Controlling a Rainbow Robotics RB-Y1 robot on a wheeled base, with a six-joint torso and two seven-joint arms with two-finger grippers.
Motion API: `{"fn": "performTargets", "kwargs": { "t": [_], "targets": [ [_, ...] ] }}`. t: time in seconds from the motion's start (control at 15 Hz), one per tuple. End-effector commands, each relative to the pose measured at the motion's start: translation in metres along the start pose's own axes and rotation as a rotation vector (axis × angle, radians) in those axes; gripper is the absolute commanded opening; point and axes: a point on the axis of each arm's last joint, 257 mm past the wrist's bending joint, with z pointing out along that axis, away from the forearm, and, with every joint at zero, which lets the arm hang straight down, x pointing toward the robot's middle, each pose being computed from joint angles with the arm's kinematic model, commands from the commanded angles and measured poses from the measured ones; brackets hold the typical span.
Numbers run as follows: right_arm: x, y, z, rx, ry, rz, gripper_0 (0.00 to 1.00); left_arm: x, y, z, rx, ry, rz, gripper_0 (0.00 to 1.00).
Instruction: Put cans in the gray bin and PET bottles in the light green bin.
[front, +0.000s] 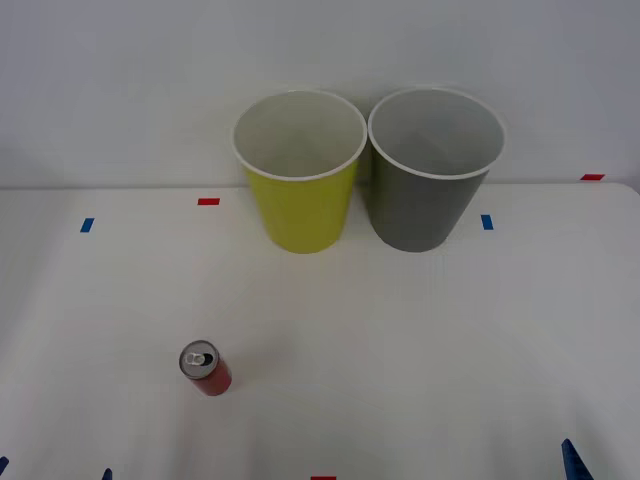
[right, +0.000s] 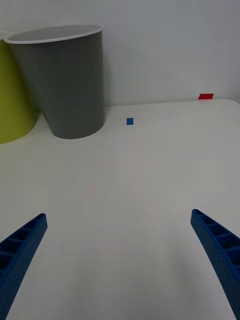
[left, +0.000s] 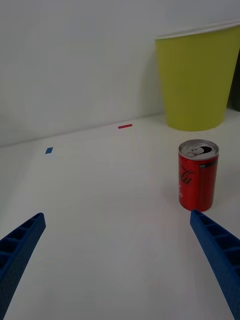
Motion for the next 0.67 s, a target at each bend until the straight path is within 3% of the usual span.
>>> {"fn": "performTargets", "kwargs": {
  "t": [0.07, 0.67],
  "targets": [
    [0.0, 0.0, 0.0, 0.0, 0.0, 0.0, 1.0, 0.0, 0.0, 0.0, 0.0, 0.0, 0.0, 1.0],
    [0.0, 0.0, 0.0, 0.0, 0.0, 0.0, 1.0, 0.0, 0.0, 0.0, 0.0, 0.0, 0.0, 1.0]
  ]
}}
